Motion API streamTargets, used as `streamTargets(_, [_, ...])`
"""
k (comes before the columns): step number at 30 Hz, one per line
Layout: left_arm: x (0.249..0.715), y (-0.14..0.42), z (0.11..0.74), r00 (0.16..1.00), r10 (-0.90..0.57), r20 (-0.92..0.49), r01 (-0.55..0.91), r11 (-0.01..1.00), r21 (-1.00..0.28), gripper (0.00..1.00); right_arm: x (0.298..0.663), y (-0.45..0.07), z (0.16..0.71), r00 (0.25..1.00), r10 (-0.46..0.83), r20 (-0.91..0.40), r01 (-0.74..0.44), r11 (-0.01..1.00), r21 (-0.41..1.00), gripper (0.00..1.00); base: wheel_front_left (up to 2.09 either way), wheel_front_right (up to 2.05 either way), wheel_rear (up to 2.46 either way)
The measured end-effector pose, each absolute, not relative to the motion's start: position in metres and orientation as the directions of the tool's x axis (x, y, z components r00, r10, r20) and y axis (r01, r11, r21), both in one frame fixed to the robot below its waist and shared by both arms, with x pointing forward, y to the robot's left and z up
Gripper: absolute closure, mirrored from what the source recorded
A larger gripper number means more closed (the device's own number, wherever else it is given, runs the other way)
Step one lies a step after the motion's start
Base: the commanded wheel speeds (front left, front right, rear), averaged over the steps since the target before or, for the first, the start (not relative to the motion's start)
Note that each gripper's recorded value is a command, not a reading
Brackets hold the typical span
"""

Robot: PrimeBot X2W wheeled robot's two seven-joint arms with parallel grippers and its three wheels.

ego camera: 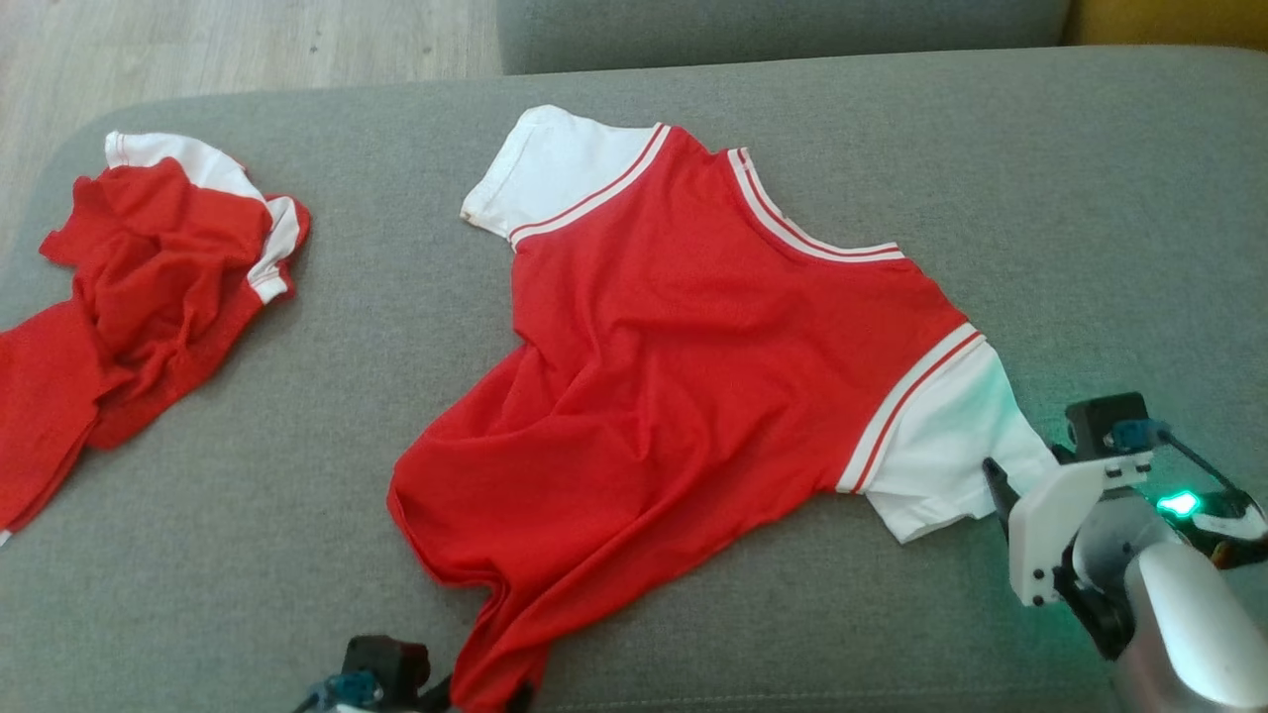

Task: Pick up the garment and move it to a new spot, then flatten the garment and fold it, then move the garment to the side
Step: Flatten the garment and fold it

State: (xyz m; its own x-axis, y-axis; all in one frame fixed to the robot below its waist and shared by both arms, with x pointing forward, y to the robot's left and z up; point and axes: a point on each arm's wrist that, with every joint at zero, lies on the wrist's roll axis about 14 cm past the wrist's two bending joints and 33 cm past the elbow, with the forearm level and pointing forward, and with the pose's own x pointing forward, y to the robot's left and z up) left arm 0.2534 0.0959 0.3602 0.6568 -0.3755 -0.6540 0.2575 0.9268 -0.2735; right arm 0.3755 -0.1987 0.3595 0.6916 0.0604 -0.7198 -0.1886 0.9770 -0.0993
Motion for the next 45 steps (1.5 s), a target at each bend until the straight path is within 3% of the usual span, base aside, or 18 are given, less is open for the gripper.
streamTargets(7, [0.253,0.095,0.358,0.65,-0.379,-0.659,0.26,0.925,-0.275,0.08,0.378,-0.196,0.357,0.657,0.083,-0.749,-0.21,0.975,-0.077,0.0,0.0,0.0,0.0])
streamTargets(9, [0.255,0.094,0.359,0.651,-0.38,-0.657,0.265,0.925,-0.272,0.18,0.378,-0.195,0.356,0.654,0.088,-0.751,-0.213,0.974,-0.071,0.04,0.0,0.0,0.0])
streamTargets(10, [0.256,0.094,0.359,0.653,-0.381,-0.654,0.267,0.925,-0.271,0.26,0.378,-0.193,0.356,0.653,0.094,-0.751,-0.215,0.974,-0.065,0.4,0.0,0.0,0.0])
streamTargets(11, [0.257,0.093,0.36,0.654,-0.383,-0.653,0.27,0.924,-0.271,0.55,0.377,-0.192,0.357,0.652,0.102,-0.751,-0.214,0.975,-0.054,1.0,0.0,0.0,0.0])
streamTargets(12, [0.256,0.092,0.36,0.653,-0.386,-0.652,0.273,0.923,-0.272,0.71,0.377,-0.19,0.357,0.651,0.111,-0.751,-0.213,0.976,-0.041,1.0,0.0,0.0,0.0])
streamTargets(13, [0.255,0.091,0.36,0.652,-0.39,-0.65,0.272,0.921,-0.28,1.0,0.376,-0.182,0.358,0.655,0.137,-0.743,-0.214,0.977,-0.008,1.0,0.0,0.0,0.0])
streamTargets(17, [0.257,0.09,0.367,0.665,-0.397,-0.633,0.268,0.917,-0.294,1.0,0.379,-0.179,0.369,0.696,0.169,-0.697,-0.156,0.984,0.082,1.0,0.0,0.0,0.0])
streamTargets(20, [0.267,0.093,0.39,0.715,-0.403,-0.571,0.258,0.911,-0.32,1.0,0.389,-0.174,0.397,0.774,0.208,-0.598,-0.104,0.973,0.204,1.0,0.0,0.0,0.0])
streamTargets(25, [0.284,0.099,0.45,0.795,-0.433,-0.425,0.297,0.888,-0.35,1.0,0.412,-0.175,0.485,0.913,0.25,-0.322,-0.106,0.908,0.404,1.0,0.0,0.0,0.0])
streamTargets(29, [0.287,0.098,0.509,0.821,-0.489,-0.293,0.389,0.857,-0.339,1.0,0.408,-0.188,0.565,0.965,0.243,-0.094,-0.172,0.866,0.469,1.0,0.0,0.0,0.0])
streamTargets(37, [0.291,0.1,0.623,0.796,-0.601,-0.079,0.587,0.797,-0.142,1.0,0.366,-0.207,0.689,0.947,0.193,0.256,-0.295,0.837,0.46,1.0,0.0,0.0,0.0])
streamTargets(45, [0.297,0.073,0.699,0.653,-0.757,0.027,0.757,0.653,0.016,1.0,0.352,-0.216,0.774,0.884,0.187,0.429,-0.351,0.871,0.343,1.0,0.0,0.0,0.0])
